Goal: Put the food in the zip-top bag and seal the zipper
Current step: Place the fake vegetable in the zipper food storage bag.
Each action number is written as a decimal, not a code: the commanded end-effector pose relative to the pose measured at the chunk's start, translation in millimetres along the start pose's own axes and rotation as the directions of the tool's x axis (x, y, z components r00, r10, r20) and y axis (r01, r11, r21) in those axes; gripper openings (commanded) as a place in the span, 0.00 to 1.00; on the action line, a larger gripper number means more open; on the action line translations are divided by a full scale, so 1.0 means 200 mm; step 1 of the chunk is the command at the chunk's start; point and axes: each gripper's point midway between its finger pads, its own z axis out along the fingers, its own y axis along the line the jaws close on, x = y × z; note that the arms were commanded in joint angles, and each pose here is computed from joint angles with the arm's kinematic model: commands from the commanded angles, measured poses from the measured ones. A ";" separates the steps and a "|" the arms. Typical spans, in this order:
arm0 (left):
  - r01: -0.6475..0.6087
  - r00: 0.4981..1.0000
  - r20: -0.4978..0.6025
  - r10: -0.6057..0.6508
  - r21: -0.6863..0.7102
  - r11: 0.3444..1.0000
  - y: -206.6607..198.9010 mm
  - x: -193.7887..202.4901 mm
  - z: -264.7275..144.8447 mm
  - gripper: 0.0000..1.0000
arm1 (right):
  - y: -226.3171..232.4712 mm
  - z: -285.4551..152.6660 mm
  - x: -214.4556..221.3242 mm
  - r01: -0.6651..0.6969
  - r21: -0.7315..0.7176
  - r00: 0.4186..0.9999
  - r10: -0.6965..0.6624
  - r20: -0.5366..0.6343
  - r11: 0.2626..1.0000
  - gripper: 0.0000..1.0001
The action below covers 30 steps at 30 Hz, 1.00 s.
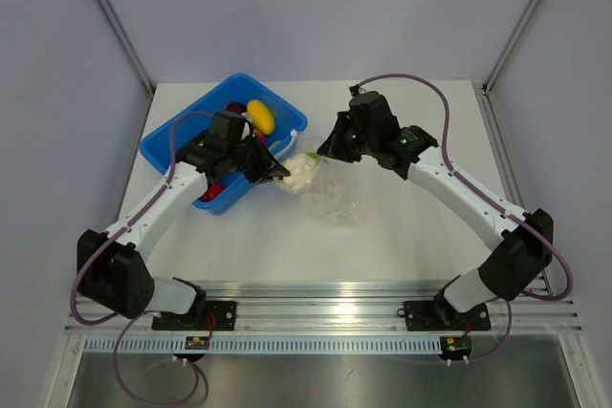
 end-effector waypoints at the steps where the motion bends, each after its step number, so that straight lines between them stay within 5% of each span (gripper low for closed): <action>1: -0.072 0.996 0.052 0.072 -0.004 0.997 -0.04 -0.05 -0.06 0.00 | 0.16 -0.04 -0.10 0.028 -0.100 0.998 -0.023 0.058 0.995 0.00; 17: -0.053 0.998 -0.011 0.056 0.158 0.986 -0.23 0.03 0.14 0.01 | 0.31 -0.06 0.03 0.036 -0.207 0.999 -0.037 -0.001 0.978 0.00; 20: -0.108 0.993 -0.032 0.116 0.184 0.977 -0.25 0.05 0.14 0.33 | 0.28 -0.09 0.03 0.041 -0.188 0.999 -0.039 0.015 0.981 0.00; 21: -0.129 0.990 -0.033 0.137 0.191 0.973 -0.26 0.06 0.12 0.67 | 0.26 -0.09 0.04 0.041 -0.177 0.999 -0.039 0.012 0.983 0.00; 23: -0.203 0.978 -0.013 0.210 0.205 0.957 -0.30 0.05 0.06 0.83 | 0.25 -0.12 0.03 0.039 -0.172 0.999 -0.034 0.034 0.984 0.00; 27: -0.349 0.935 0.021 0.355 0.242 0.905 -0.36 0.07 -0.08 0.87 | 0.23 -0.15 0.03 0.028 -0.177 0.999 -0.019 0.049 0.984 0.00; 30: -0.431 0.900 0.064 0.431 0.265 0.862 -0.39 0.10 -0.22 0.70 | 0.23 -0.16 0.03 0.021 -0.187 0.999 -0.012 0.046 0.982 0.00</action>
